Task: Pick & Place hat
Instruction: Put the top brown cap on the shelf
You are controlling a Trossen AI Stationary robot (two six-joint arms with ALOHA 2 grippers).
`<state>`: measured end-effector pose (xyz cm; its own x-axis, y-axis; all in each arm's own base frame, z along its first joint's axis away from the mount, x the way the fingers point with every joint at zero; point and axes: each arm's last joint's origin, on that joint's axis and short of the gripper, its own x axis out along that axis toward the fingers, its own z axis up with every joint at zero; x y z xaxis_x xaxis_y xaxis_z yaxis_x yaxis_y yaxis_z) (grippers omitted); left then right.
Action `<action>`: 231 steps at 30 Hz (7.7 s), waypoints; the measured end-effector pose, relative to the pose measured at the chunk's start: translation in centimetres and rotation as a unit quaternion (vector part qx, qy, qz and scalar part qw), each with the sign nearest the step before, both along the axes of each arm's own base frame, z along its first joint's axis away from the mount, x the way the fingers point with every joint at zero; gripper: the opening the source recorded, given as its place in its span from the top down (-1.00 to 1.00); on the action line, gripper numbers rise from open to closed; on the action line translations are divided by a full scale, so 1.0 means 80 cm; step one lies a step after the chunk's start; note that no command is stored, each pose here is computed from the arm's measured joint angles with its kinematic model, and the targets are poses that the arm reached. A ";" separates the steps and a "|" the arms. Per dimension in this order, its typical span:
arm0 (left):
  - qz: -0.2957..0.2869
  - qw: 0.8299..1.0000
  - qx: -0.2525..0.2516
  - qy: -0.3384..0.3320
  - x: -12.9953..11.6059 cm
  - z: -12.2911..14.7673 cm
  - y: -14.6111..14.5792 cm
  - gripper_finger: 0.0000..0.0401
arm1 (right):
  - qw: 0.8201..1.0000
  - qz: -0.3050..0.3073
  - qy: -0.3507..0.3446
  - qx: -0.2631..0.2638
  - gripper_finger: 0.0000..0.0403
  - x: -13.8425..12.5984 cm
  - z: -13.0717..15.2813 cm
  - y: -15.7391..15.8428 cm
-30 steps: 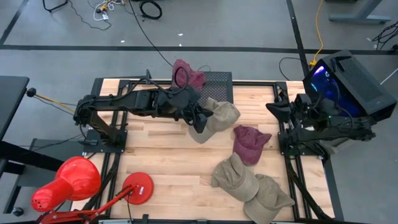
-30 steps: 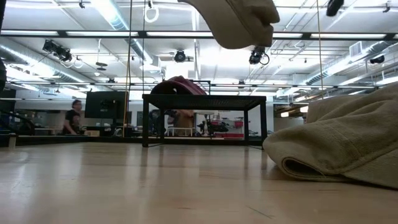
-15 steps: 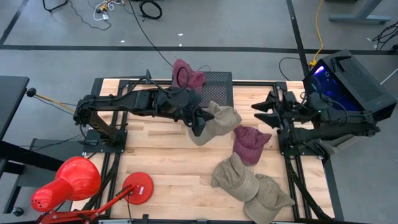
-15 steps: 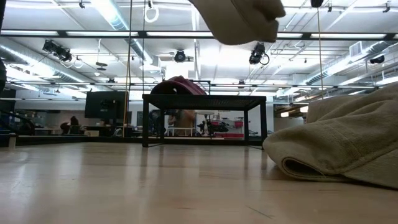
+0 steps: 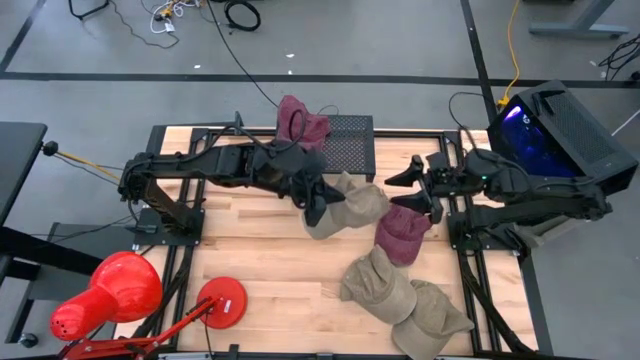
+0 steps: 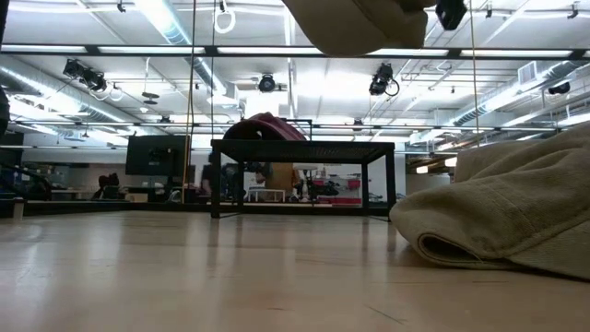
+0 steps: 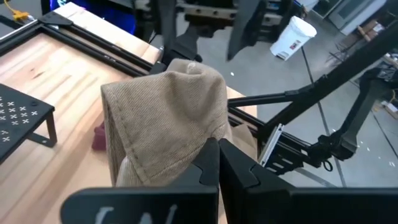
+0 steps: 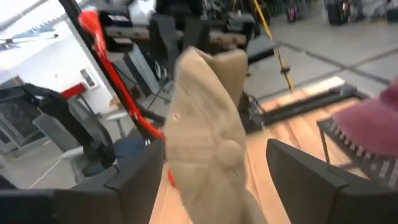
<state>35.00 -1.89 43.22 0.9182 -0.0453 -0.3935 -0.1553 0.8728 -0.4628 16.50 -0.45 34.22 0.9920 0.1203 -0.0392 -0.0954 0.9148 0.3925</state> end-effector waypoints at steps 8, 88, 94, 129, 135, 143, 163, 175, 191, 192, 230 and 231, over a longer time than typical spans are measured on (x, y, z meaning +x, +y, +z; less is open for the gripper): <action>-0.010 1.000 0.004 0.000 0.000 0.000 -0.003 1.00 | 0.999 0.024 0.030 0.009 -0.42 0.019 -0.012 -0.008; 0.019 1.000 0.014 -0.017 -0.023 0.019 0.008 0.04 | 0.990 0.122 0.001 0.063 0.89 0.034 0.029 -0.008; 0.019 0.999 0.013 -0.032 -0.035 0.030 0.008 0.04 | 0.989 0.131 0.039 0.049 0.89 0.039 0.068 -0.017; 0.024 0.998 0.015 -0.048 -0.049 0.042 0.009 0.04 | 0.975 0.083 0.101 -0.177 0.89 0.086 0.080 -0.131; 0.033 0.998 0.019 -0.048 -0.049 0.042 0.010 0.04 | 0.970 0.060 0.106 -0.211 0.89 0.082 0.079 -0.140; 0.038 0.997 0.041 -0.048 -0.049 0.042 0.011 0.04 | 0.976 0.125 0.069 -0.166 0.89 0.078 0.086 -0.132; 0.044 0.996 0.064 -0.044 -0.046 0.040 0.014 0.04 | 0.927 0.349 -0.088 -0.105 0.89 0.072 0.140 -0.088; 0.060 0.995 0.059 -0.046 -0.046 0.040 0.019 0.04 | 0.917 0.368 -0.111 -0.109 0.89 0.074 0.150 -0.076; 0.084 0.994 0.014 -0.062 -0.045 0.043 0.022 0.04 | 0.891 0.353 -0.225 -0.175 0.89 0.057 0.192 -0.072; 0.088 0.994 0.006 -0.062 -0.045 0.044 0.024 0.04 | 0.888 0.353 -0.232 -0.180 0.89 0.055 0.195 -0.071; -0.083 0.988 -0.089 -0.099 0.025 0.012 0.041 -0.98 | 0.873 0.312 -0.295 -0.231 0.89 0.045 0.207 -0.073; -0.087 0.986 -0.089 -0.111 0.027 0.014 0.041 -0.97 | 0.873 0.312 -0.295 -0.231 0.89 0.045 0.207 -0.073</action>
<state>37.14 1.41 44.33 0.9530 -0.2598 -0.1558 0.1115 0.7790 -0.6170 20.09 -6.25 50.76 0.6027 0.7511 0.2695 -0.6930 0.6601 -0.2898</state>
